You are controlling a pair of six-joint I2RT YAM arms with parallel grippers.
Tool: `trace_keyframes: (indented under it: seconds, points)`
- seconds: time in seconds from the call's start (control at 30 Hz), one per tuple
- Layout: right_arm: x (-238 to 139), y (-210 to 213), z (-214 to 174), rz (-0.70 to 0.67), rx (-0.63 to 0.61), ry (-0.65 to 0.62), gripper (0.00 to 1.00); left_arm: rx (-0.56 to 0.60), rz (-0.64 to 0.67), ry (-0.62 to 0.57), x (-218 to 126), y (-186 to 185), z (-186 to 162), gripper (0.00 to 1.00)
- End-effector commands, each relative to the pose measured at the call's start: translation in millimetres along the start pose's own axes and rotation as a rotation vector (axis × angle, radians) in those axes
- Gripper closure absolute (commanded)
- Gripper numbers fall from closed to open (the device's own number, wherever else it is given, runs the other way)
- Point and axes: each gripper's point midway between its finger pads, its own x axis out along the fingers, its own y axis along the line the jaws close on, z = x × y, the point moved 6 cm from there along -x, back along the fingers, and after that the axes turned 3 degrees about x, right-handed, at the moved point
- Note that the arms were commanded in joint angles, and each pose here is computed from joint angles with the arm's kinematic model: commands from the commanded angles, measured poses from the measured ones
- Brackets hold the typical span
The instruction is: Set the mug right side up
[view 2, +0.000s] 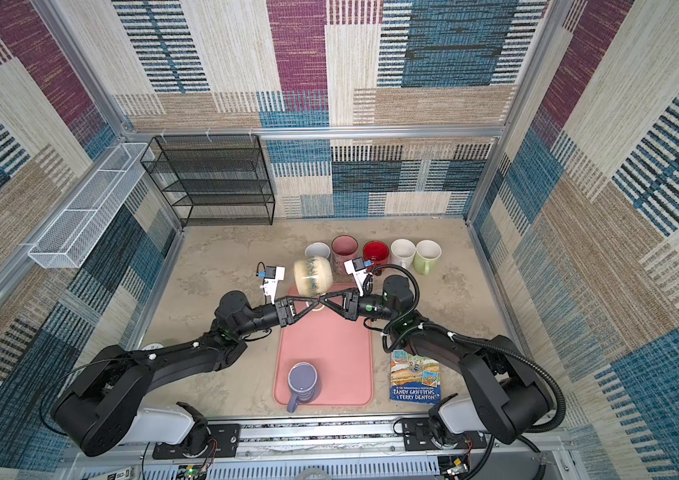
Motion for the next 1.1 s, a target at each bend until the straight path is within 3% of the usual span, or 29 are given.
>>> trace_keyframes:
  seconds: [0.0,0.27,0.43,0.63,0.9,1.07]
  points:
    - [-0.4,15.5,1.8,0.08,-0.048,0.013,1.0,0.08,-0.051,-0.04,1.3,-11.0,9.1,0.97]
    - [-1.0,13.4,2.9,0.038,-0.073,0.011,0.97,0.072,0.006,-0.06,-5.2,-3.6,5.4,1.0]
    - [-1.0,4.0,1.1,-0.039,-0.087,0.026,0.68,0.046,0.112,-0.063,-15.3,7.7,2.1,1.0]
    - [-4.3,-0.7,-2.3,-0.087,-0.1,0.03,0.44,0.021,0.223,-0.111,-30.7,21.0,0.5,1.0]
    - [-6.8,-6.2,-5.6,-0.136,-0.114,0.037,0.4,0.006,0.412,-0.095,-47.6,37.7,-4.4,1.0]
    - [-11.6,-20.6,-3.3,-0.279,-0.126,0.018,0.39,0.027,0.54,-0.061,-57.8,40.5,0.8,1.0]
